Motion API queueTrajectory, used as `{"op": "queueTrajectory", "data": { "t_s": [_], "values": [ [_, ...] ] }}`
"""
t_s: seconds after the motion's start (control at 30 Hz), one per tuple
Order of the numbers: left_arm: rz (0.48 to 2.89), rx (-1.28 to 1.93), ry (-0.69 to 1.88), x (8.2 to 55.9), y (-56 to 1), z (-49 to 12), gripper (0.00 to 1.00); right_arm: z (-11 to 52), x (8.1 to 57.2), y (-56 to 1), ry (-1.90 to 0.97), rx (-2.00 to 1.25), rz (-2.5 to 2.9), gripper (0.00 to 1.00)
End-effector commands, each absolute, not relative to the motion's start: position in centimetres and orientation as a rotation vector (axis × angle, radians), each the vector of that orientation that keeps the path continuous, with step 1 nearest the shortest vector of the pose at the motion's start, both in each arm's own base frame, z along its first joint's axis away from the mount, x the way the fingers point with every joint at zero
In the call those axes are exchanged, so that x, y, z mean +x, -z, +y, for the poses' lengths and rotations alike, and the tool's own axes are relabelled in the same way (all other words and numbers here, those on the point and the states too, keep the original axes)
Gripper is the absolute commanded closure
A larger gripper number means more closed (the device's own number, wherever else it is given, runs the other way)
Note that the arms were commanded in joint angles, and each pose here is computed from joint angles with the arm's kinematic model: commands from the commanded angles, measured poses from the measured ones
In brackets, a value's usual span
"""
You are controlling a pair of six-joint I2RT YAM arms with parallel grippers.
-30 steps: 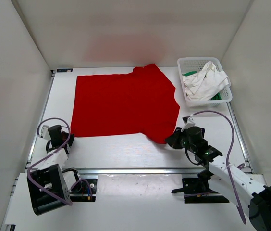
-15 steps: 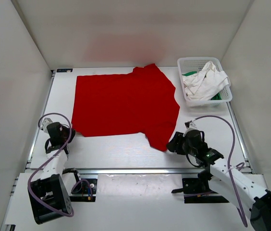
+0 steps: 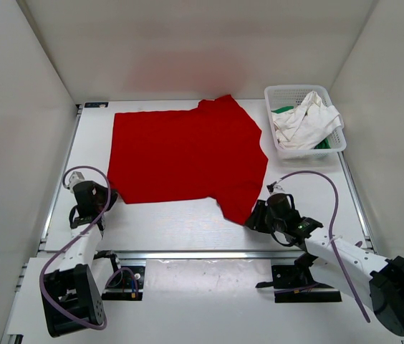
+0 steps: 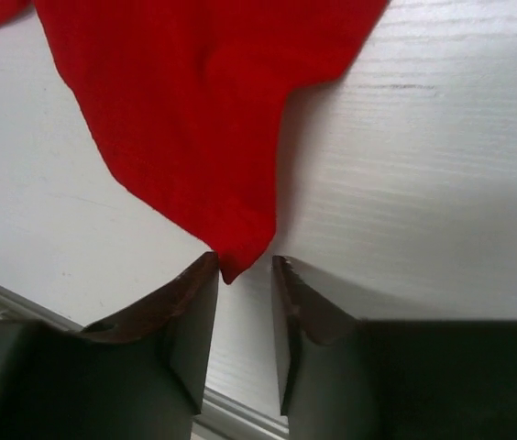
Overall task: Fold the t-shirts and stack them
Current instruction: Grap the side of the flattened tshirt closest away from the robot with both arms, then fold the flattened tshirt in 1/3 of the way
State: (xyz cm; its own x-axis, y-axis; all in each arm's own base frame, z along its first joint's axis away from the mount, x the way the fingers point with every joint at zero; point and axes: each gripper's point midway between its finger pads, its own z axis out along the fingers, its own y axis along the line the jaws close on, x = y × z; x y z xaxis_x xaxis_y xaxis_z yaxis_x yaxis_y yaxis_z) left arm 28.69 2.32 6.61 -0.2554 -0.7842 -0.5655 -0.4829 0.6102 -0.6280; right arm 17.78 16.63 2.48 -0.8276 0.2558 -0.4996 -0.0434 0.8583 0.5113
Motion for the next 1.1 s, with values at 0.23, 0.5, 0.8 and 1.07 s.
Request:
{"op": "queueTrajectory", "data": {
  "t_s": [0.23, 0.5, 0.8, 1.07],
  "values": [
    [1.9, -0.949, 0.586, 29.3, -8.6, 0.8, 1.0, 17.2, 19.2, -5.5, -0.647, 0.127, 2.303, 1.0],
    [1.924, -0.788, 0.614, 29.8, -14.2, 0.7, 1.0, 16.7, 15.7, -10.7, -0.757, 0.129, 2.27, 1.0],
    [1.952, -0.759, 0.487, 29.6, -17.0, 2.1, 1.0, 15.4, 16.3, -19.8, -0.713, 0.04, 2.179, 1.0],
    [1.961, -0.861, 0.499, 30.9, -12.5, 2.7, 1.0, 13.1, 22.7, -13.8, -0.7, 0.081, 2.251, 1.0]
  ]
}}
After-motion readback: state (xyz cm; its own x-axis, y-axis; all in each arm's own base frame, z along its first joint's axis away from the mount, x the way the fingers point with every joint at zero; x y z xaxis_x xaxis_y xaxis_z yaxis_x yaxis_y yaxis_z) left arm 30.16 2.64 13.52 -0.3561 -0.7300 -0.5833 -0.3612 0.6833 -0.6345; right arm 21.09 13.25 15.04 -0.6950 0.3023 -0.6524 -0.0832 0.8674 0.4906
